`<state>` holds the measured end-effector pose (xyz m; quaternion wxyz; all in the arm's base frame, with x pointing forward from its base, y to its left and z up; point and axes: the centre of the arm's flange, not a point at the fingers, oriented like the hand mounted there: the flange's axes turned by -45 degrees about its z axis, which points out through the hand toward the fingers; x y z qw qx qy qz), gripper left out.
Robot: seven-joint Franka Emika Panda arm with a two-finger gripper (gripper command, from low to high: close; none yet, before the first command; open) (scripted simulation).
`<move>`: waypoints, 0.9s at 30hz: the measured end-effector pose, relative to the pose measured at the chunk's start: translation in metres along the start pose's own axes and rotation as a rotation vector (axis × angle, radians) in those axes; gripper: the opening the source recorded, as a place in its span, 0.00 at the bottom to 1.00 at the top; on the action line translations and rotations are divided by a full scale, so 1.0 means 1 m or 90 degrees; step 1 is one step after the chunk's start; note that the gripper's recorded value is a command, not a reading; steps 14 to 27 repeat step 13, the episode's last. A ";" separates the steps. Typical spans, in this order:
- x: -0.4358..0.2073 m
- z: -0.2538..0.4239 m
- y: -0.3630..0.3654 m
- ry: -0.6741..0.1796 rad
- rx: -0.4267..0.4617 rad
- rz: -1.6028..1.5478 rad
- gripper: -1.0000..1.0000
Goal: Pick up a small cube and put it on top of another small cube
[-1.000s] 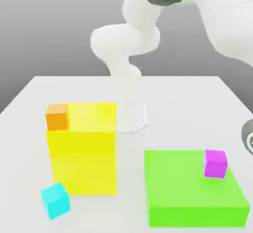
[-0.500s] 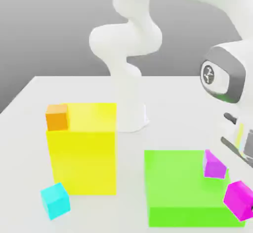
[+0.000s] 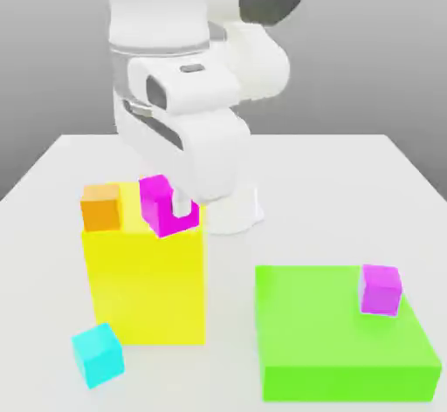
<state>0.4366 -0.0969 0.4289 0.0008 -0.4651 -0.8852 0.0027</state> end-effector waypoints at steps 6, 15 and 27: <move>-0.010 -0.014 -0.096 -0.001 0.000 -0.053 0.00; -0.010 0.035 -0.105 -0.001 0.000 -0.059 1.00; -0.010 0.035 -0.105 -0.001 0.000 -0.059 1.00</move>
